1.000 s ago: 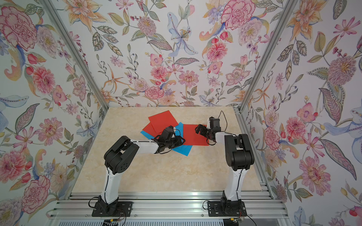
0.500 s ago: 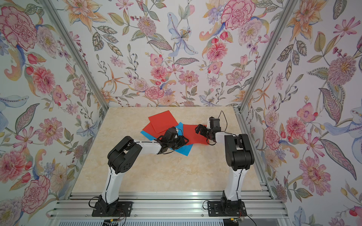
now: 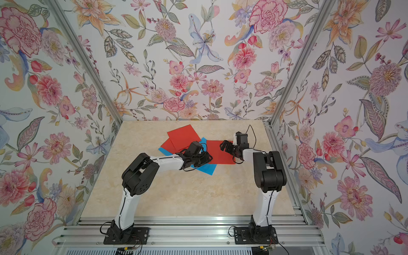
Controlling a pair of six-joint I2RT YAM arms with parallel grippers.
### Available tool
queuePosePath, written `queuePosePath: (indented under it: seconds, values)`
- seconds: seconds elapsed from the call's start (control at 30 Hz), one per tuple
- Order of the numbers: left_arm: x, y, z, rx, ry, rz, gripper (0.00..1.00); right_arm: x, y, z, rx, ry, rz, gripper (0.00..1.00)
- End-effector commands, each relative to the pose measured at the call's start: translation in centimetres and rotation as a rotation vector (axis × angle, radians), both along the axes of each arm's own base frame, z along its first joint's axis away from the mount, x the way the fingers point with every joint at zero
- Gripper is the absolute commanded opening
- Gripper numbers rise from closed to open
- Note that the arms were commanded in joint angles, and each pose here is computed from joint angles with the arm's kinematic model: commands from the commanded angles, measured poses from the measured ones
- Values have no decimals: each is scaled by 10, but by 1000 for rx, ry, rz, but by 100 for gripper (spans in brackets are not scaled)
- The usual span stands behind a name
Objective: Sort the scattered colored papers by color
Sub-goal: Pick up the colored paper from the center of the board.
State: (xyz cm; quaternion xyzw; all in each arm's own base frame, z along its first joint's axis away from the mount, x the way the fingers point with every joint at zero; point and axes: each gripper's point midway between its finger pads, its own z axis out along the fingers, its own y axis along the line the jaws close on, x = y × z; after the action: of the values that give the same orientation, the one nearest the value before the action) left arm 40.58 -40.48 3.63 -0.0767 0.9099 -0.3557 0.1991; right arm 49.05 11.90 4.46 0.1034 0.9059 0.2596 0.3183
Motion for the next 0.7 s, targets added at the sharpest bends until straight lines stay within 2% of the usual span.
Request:
queuePosePath:
  seconds: [0.0,0.2,0.67]
  values:
    - [-21,23,-62,161,138,16,58,-25,3,-37,-3,137,20,100]
    - [-21,22,-67,162,168,20,59,-26,3,-40,4,143,17,100]
    - [13,23,-73,185,86,-25,61,-29,6,-41,17,145,31,100]
